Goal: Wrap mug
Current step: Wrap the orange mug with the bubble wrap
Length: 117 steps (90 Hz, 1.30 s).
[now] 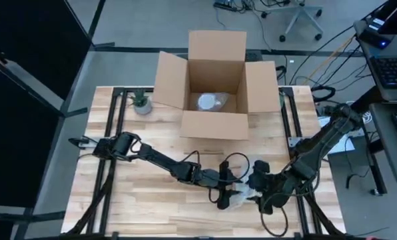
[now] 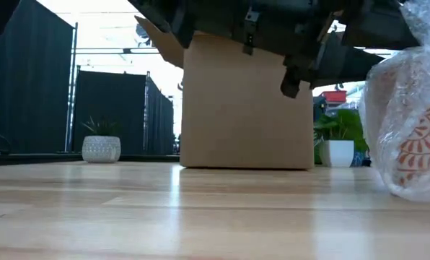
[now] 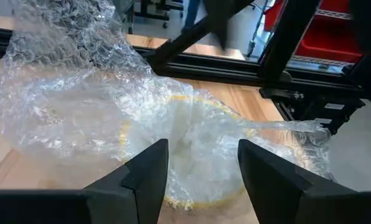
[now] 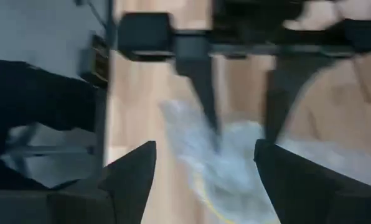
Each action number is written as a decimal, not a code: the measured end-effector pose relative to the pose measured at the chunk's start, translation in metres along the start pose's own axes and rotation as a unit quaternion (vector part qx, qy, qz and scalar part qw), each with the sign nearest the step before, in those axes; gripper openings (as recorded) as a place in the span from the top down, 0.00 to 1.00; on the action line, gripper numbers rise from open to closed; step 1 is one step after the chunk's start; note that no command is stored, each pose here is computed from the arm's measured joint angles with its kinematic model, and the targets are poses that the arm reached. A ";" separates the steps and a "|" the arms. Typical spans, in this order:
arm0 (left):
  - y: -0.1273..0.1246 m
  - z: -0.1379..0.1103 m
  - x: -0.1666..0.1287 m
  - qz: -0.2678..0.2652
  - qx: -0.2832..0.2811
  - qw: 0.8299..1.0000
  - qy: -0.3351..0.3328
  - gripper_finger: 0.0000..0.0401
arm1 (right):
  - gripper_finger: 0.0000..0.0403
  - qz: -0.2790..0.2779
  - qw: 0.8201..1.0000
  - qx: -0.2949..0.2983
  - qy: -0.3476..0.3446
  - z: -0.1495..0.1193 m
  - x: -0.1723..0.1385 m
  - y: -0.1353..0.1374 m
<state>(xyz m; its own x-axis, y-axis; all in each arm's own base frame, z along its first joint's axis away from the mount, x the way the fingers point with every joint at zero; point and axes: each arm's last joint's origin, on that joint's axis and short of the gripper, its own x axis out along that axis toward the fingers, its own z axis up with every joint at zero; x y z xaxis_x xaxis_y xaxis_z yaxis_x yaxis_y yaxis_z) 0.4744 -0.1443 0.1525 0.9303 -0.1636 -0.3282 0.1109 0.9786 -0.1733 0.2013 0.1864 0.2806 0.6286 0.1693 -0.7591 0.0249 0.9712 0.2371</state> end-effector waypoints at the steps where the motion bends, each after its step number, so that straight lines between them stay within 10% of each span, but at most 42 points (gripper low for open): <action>1: 0.000 0.000 0.000 0.000 0.000 1.000 0.000 0.54 | 0.36 0.001 1.000 -0.001 0.000 0.000 0.001 0.001; 55: 0.000 0.000 0.000 -0.002 -0.001 1.000 -0.002 0.54 | 0.36 -0.168 0.973 -0.075 0.141 -0.040 0.108 -0.004; 117: -0.007 0.033 -0.032 0.010 0.064 0.997 0.047 0.54 | 0.36 -0.150 0.978 -0.065 0.128 -0.036 0.101 -0.003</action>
<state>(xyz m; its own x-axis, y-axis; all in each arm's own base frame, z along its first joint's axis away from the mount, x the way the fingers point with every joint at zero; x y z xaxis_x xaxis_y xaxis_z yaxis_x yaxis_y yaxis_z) 0.4552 -0.1413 0.1946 0.8969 -0.1488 -0.4164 0.1418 0.9887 -0.0478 0.2370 0.2063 0.1809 0.3931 -0.1066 -0.9133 0.0688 0.9939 -0.0864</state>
